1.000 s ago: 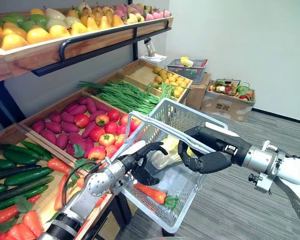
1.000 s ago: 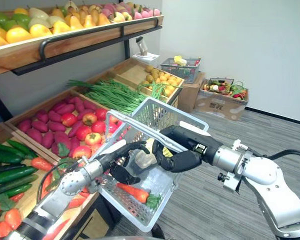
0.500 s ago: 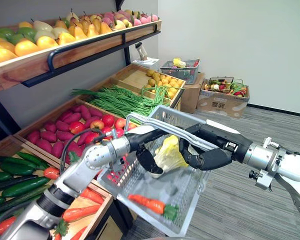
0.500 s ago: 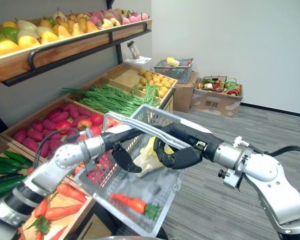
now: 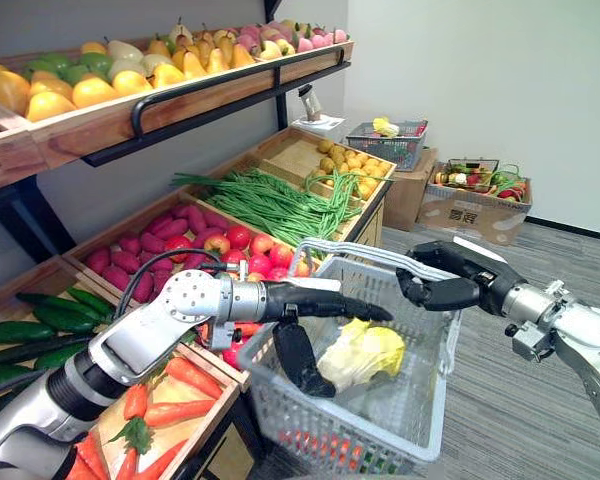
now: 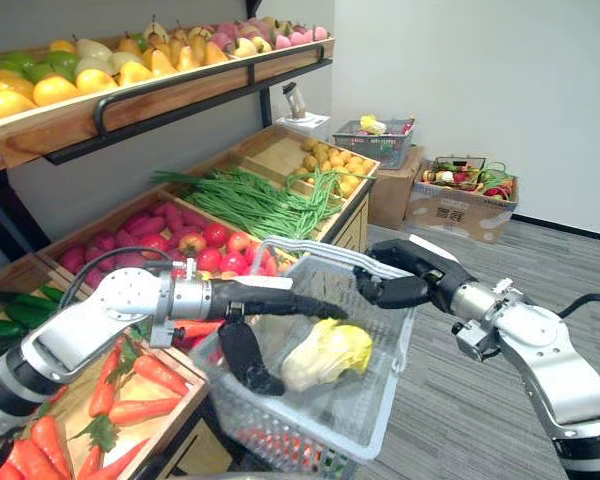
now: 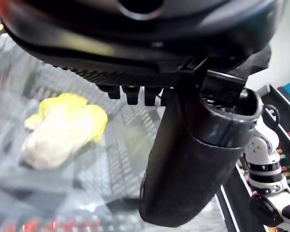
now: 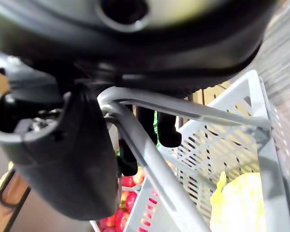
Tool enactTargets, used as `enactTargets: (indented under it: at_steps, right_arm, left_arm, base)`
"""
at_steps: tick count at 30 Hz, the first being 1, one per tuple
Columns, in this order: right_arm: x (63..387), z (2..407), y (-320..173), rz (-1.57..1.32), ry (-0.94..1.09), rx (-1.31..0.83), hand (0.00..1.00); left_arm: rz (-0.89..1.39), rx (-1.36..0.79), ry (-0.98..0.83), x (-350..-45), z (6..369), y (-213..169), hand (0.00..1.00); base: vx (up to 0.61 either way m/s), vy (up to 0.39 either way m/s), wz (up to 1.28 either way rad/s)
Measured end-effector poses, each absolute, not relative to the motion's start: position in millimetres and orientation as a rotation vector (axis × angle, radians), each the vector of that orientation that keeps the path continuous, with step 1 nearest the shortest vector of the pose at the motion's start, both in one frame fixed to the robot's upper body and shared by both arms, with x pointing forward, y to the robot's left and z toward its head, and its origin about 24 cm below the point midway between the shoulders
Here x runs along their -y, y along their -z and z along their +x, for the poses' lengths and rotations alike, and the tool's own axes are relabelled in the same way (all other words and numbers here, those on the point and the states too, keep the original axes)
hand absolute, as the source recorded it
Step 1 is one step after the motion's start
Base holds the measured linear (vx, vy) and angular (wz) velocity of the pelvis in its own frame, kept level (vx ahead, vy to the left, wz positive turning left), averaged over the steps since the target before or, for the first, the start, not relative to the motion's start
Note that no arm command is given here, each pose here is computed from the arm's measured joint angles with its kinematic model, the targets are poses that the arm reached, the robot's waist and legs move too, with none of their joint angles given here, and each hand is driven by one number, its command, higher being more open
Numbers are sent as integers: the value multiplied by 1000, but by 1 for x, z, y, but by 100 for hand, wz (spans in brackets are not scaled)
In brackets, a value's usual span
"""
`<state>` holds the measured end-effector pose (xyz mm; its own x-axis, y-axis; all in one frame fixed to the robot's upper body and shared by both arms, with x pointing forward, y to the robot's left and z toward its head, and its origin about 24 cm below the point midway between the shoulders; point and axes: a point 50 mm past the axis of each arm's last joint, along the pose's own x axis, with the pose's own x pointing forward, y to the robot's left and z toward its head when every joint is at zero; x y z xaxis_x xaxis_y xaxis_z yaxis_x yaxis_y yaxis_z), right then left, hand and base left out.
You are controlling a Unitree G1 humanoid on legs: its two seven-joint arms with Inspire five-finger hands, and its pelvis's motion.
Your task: Pick vegetable in the basket
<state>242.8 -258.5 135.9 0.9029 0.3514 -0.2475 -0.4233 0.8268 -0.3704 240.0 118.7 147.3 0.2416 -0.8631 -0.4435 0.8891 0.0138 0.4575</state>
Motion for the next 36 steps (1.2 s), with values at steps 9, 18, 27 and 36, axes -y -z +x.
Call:
enactTargets:
  at_steps: [9,18,27,36]
  right_arm:
    - [306,233,-150,-376,-157,-133,0]
    - [347,188,-132,-267,98,-163,0]
    - [381,125,-109,-129,427,-181,0]
    - [380,107,-67,55,550,-232,0]
  left_arm:
    - [555,-12,1207,-141,241,-162,100]
    - [440,373,594,-233,236,-233,100]
    - [260,446,67,-320,158,-191,100]
    - [64,351,-220,-348,120,-131,100]
  base:
    - [25,15,6]
    - [-1,9,6]
    - [2,25,9]
    - [-15,39,17]
